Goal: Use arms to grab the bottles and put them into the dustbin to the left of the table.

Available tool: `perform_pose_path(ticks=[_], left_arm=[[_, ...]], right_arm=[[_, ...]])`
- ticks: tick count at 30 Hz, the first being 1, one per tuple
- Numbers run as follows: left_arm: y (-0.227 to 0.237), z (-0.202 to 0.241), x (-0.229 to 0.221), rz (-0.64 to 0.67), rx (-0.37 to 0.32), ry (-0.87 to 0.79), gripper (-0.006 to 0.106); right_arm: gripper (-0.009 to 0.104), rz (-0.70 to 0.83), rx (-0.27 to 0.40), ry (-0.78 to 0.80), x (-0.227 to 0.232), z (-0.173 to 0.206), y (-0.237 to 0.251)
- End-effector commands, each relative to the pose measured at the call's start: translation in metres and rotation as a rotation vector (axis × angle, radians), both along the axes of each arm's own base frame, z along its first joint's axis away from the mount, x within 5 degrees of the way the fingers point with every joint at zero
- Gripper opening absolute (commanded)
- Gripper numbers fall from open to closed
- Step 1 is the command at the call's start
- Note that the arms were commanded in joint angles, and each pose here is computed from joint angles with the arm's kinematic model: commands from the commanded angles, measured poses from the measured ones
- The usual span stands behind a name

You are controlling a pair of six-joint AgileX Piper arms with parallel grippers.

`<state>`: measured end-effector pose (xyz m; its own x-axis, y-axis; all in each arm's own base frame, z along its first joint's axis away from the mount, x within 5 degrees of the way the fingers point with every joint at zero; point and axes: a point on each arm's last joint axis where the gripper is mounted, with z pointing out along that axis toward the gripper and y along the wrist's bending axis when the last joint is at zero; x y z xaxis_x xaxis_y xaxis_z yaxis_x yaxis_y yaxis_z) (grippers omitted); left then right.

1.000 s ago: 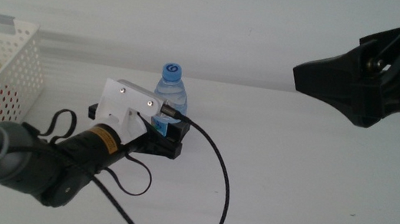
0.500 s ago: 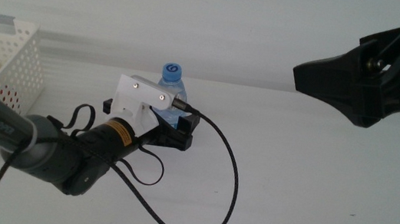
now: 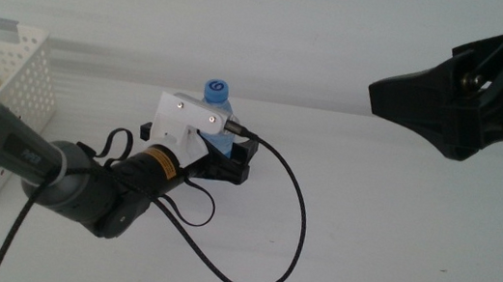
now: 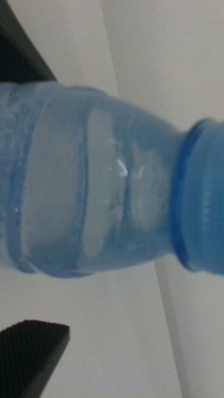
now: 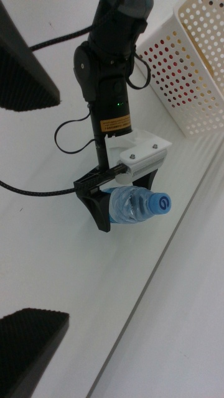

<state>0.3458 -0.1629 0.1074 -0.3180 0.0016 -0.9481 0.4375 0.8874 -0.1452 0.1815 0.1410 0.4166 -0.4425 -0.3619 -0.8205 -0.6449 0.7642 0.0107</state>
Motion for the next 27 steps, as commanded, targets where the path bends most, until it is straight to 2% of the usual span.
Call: perform_pose_path(ticks=[1,6,12,18,19,20,21,27], left_arm=[[-0.005,-0.001,0.001,-0.016,-0.015,-0.003,0.094],[-0.005,0.0,0.002,-0.02,-0.018,-0.011,0.093],[-0.005,0.001,0.003,-0.007,-0.028,-0.013,0.071],[-0.005,0.001,0.003,-0.007,-0.032,-0.011,0.034],[-0.004,0.005,0.002,-0.006,-0.025,-0.002,0.014],[-0.004,0.01,0.002,-0.004,-0.012,-0.005,0.001],[-0.003,0.012,0.001,-0.004,-0.008,-0.002,-0.002],[-0.002,0.026,-0.001,-0.003,0.014,0.022,-0.002]], right_arm=[[0.085,-0.002,0.01,-0.019,-0.001,0.006,-0.001],[0.085,-0.002,0.01,-0.019,-0.001,0.006,-0.001],[0.085,-0.002,0.01,-0.019,-0.001,0.006,-0.001],[0.085,-0.002,0.01,-0.019,-0.001,0.006,-0.001],[0.085,-0.002,0.01,-0.019,-0.001,0.006,-0.001],[0.085,-0.002,0.01,-0.019,-0.001,0.006,-0.001],[0.085,-0.002,0.01,-0.019,-0.001,0.006,-0.001],[0.085,-0.002,0.01,-0.019,-0.001,0.006,-0.001]])
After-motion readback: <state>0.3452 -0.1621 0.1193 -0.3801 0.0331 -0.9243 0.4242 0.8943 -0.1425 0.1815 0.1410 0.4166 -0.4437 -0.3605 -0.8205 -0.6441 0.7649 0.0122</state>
